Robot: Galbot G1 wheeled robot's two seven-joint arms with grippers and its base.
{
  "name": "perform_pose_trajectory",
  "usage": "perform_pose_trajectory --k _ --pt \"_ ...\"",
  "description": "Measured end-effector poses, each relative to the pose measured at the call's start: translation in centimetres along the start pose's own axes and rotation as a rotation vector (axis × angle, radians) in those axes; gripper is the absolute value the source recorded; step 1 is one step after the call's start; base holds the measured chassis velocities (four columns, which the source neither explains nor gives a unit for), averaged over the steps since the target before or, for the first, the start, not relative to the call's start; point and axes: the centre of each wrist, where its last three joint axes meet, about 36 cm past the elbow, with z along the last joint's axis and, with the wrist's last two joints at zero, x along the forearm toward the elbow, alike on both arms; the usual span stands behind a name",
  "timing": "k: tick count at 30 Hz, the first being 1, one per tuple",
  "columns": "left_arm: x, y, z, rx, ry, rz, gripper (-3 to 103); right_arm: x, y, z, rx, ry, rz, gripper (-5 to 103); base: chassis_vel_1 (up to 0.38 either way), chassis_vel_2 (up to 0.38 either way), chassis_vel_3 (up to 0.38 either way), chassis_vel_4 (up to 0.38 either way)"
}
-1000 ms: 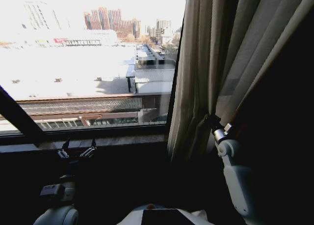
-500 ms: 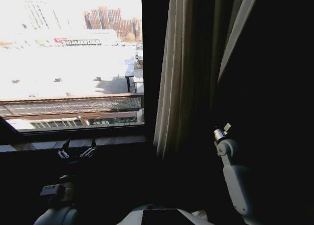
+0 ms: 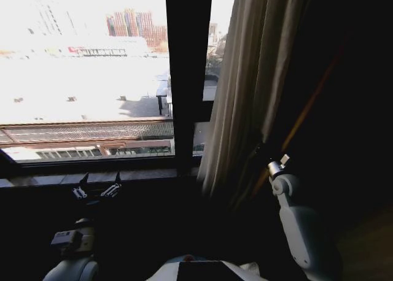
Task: Open the curtains by pulling them apart, changing their state from closed to fully open.
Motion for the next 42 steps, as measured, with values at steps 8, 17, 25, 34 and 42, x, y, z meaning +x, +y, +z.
perform_pose_trajectory --k 8,17,25,34,42 --pt "0.1 0.0 0.0 0.001 -0.001 -0.003 100 -1.0 -3.4 -0.2 0.020 0.010 0.070 0 0.000 0.000 0.000 0.000" --pt "0.1 0.1 0.0 0.002 -0.007 -0.005 100 -2.6 -7.8 -1.0 0.051 0.007 0.160 0 0.000 0.000 0.000 0.000" --pt "0.1 0.2 0.2 0.004 -0.011 -0.012 100 -3.7 -14.1 -2.9 0.064 -0.015 0.314 0 0.000 0.000 0.000 0.000" --pt "0.1 0.2 0.4 0.006 -0.011 -0.014 100 -4.0 -18.2 -4.3 0.075 -0.015 0.402 0 0.000 0.000 0.000 0.000" --pt "0.1 0.1 0.4 0.012 -0.012 -0.011 100 -2.5 -14.8 -3.9 0.087 -0.004 0.303 5 0.000 0.000 0.000 0.000"
